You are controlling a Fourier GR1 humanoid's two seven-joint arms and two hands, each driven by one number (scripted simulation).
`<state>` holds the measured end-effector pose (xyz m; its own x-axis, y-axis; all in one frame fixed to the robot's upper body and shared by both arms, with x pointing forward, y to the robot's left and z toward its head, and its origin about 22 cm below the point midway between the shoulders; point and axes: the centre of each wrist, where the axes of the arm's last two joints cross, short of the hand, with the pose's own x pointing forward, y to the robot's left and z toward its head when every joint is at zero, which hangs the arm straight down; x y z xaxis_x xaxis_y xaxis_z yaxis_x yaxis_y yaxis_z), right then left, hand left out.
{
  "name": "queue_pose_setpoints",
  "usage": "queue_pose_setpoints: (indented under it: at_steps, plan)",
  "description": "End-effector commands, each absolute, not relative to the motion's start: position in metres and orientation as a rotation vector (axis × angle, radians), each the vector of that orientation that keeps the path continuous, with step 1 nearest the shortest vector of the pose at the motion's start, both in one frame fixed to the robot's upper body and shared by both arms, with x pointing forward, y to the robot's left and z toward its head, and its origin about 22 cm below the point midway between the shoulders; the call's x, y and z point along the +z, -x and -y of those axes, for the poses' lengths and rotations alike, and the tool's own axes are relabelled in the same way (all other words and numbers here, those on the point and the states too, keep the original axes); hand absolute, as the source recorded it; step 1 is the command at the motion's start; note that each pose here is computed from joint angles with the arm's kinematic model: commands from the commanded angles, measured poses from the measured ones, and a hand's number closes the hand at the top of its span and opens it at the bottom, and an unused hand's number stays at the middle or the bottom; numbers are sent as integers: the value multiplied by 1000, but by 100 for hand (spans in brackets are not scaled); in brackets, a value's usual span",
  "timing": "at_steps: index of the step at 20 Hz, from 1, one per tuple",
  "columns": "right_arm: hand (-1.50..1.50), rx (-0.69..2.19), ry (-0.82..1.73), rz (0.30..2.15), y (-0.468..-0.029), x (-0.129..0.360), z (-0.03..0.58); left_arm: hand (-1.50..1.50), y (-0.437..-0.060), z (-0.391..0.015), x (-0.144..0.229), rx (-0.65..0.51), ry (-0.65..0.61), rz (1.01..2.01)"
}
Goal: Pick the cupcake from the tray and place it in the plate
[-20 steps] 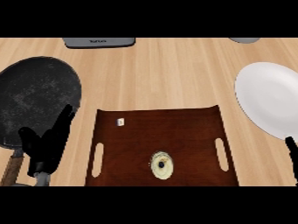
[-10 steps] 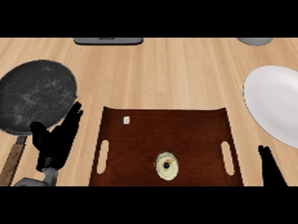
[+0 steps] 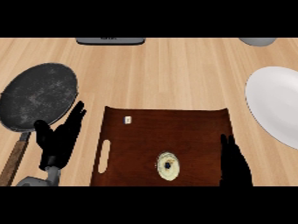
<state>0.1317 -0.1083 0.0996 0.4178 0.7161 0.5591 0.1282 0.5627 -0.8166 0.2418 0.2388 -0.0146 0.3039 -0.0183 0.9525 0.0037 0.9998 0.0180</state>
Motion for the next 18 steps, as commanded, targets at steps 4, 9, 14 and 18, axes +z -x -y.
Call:
queue_pose_setpoints:
  at_steps: [4, 9, 14, 18]
  plan:
    - [-150, 378, 872, 961, -141, 93, 78, 0, -231, -242, -35, -14, 8, 1194]
    - [-150, 406, 913, 945, -151, 81, 69, 0, -227, -233, -42, -12, 2, 1179]
    - [-150, 431, 974, 845, -164, 67, 70, 0, -221, -236, -37, -17, -11, 1199]
    - [-150, 439, 969, 842, -156, 66, 69, 0, -232, -231, -33, -3, -16, 1200]
